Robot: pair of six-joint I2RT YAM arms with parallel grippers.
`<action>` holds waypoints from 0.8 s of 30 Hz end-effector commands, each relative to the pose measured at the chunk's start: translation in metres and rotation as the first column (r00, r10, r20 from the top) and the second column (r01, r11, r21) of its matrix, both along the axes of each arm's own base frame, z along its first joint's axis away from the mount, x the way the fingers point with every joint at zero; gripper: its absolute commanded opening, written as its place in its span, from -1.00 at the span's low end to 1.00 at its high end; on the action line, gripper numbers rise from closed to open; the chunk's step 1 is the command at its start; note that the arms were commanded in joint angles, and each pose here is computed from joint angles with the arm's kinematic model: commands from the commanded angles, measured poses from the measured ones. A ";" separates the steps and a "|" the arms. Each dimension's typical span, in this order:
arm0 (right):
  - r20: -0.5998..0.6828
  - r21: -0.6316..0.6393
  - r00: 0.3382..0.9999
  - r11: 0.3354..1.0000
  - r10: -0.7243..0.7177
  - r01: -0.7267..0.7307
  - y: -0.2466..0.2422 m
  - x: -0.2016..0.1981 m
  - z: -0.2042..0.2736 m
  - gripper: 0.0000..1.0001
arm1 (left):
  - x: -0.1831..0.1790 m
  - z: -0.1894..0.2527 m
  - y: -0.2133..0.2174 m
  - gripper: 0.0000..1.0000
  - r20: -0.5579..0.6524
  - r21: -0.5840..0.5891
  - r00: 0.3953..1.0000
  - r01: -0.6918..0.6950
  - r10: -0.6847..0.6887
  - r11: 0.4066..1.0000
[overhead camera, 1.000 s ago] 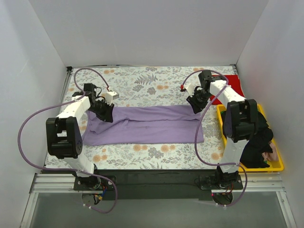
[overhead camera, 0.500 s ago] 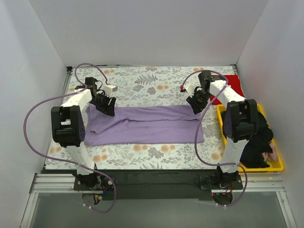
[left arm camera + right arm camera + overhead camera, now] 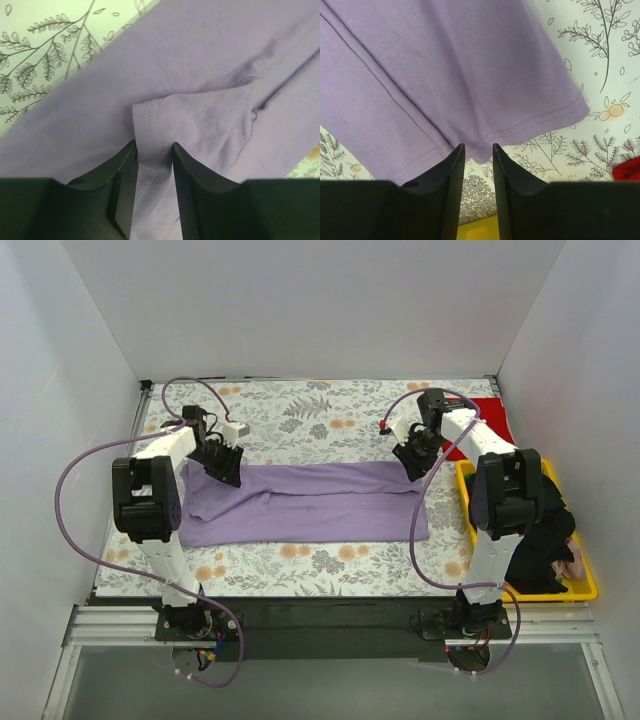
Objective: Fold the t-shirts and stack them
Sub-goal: Fold the tshirt
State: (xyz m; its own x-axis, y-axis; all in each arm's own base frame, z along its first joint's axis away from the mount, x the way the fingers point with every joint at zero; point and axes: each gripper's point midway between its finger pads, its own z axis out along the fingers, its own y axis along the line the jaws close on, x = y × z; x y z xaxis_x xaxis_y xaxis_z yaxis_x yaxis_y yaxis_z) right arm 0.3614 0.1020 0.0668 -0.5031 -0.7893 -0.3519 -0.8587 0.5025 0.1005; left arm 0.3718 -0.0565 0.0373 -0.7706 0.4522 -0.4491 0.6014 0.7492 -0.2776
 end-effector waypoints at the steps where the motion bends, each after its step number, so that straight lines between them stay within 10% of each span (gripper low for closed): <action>1: 0.012 0.006 1.000 1.000 0.015 -0.015 0.003 0.003 0.007 -0.31 | -0.010 0.042 -0.016 -0.38 0.092 -0.073 0.994 0.071 -0.064 0.995; 6: 0.012 0.005 1.000 1.000 0.016 -0.016 0.003 0.003 0.007 -0.31 | -0.046 0.047 -0.032 -1.00 0.046 -0.096 0.991 0.130 -0.126 0.987; 12: 0.014 0.004 1.000 1.000 0.016 -0.016 0.003 0.004 0.007 -0.31 | -0.092 0.039 -0.049 -1.00 -0.021 -0.112 0.980 0.197 -0.200 0.974; 24: 0.004 -0.002 1.000 1.000 0.015 -0.015 0.002 0.003 0.004 -0.31 | -0.132 0.039 -0.066 -0.22 -0.018 -0.026 0.974 0.226 -0.227 0.974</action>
